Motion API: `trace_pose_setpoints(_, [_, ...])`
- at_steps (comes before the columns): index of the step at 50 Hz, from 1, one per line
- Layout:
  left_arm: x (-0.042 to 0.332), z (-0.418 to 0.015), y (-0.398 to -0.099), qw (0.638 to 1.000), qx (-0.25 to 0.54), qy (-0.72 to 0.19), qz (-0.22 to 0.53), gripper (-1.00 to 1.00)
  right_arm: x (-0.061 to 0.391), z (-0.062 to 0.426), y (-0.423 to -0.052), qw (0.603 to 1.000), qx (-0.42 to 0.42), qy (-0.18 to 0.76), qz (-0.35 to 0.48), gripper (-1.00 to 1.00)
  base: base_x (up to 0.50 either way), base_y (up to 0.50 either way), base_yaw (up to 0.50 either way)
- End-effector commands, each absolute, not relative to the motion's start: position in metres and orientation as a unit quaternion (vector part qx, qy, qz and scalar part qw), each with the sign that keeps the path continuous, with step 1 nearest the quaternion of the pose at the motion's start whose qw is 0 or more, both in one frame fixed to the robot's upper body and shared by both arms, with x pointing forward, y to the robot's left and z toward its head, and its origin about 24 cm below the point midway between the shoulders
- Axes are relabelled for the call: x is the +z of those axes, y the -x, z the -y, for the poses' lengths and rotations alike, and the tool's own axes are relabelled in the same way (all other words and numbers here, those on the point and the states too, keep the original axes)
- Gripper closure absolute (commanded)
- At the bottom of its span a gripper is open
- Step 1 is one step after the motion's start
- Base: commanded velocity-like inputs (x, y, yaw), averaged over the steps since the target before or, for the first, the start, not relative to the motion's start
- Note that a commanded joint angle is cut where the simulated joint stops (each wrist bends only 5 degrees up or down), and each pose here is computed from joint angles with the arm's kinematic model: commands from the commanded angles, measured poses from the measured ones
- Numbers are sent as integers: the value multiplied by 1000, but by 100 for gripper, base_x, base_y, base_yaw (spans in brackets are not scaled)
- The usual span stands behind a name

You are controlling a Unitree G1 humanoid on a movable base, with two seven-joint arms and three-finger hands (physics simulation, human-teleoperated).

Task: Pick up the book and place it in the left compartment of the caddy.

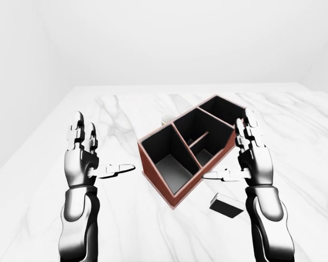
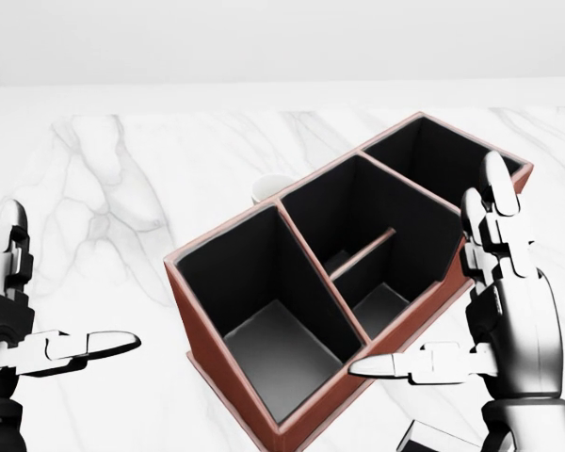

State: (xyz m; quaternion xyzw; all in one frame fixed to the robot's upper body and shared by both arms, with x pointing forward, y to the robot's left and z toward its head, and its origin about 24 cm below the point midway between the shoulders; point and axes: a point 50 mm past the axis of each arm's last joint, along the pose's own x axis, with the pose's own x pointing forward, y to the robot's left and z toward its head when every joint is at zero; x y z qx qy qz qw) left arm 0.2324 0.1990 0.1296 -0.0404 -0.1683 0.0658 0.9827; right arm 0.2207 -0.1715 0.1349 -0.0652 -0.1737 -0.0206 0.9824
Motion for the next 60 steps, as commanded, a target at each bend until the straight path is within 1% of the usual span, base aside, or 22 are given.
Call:
trace_pose_setpoints(1, [131, -199, -231, 982, 66, 39, 171, -100, 132, 175, -218, 984, -19, 59, 168, -100, 0, 0, 0])
trace_pose_setpoints(12, [128, -198, -232, 983, 65, 39, 165, -100, 160, 175, -202, 968, 2, 111, 224, -100, 0, 0, 0])
trace_pose_setpoints(17, [130, -199, -231, 983, 65, 39, 169, -100, 178, 172, -190, 951, 27, 175, 255, -100, 0, 0, 0])
trace_pose_setpoints(20, [130, -199, -232, 983, 66, 39, 169, -100, 183, 174, -185, 946, 32, 190, 262, -100, 0, 0, 0])
trace_pose_setpoints(24, [131, -200, -231, 982, 67, 39, 170, -100, 176, 178, -184, 946, 34, 221, 234, -100, 0, 0, 0])
trace_pose_setpoints(27, [129, -200, -232, 983, 67, 40, 167, -100, 161, 181, -181, 951, 49, 242, 184, -100, 0, 0, 0])
trace_pose_setpoints(30, [129, -200, -233, 983, 67, 41, 167, -100, 153, 186, -177, 954, 47, 252, 155, -100, 0, 0, 0])
trace_pose_setpoints(36, [129, -200, -232, 983, 68, 40, 166, -100, 138, 200, -163, 954, 49, 283, 83, -100, 0, 0, 0])
trace_pose_setpoints(37, [127, -199, -232, 984, 67, 40, 162, -100, 131, 203, -160, 953, 55, 294, 55, -100, 0, 0, 0])
trace_pose_setpoints(42, [125, -197, -232, 984, 65, 38, 158, -100, 126, 213, -147, 952, 49, 303, 10, -100, 0, 0, 0])
trace_pose_setpoints(47, [125, -198, -232, 984, 66, 38, 158, -100, 122, 219, -141, 952, 20, 305, -13, -100, 0, 0, 0])
trace_pose_setpoints(55, [121, -197, -234, 986, 66, 37, 149, -100, 128, 221, -140, 947, 2, 320, -10, -100, 0, 0, 0])
trace_pose_setpoints(56, [119, -197, -237, 987, 66, 36, 144, -100, 121, 226, -138, 934, -4, 353, -50, -100, 0, 0, 0])
trace_pose_setpoints(58, [118, -197, -238, 987, 67, 37, 142, -100, 129, 224, -138, 940, -12, 341, -22, -100, 0, 0, 0])
trace_pose_setpoints(60, [118, -197, -238, 987, 67, 36, 142, -100, 130, 226, -139, 936, -17, 350, -25, -100, 0, 0, 0])
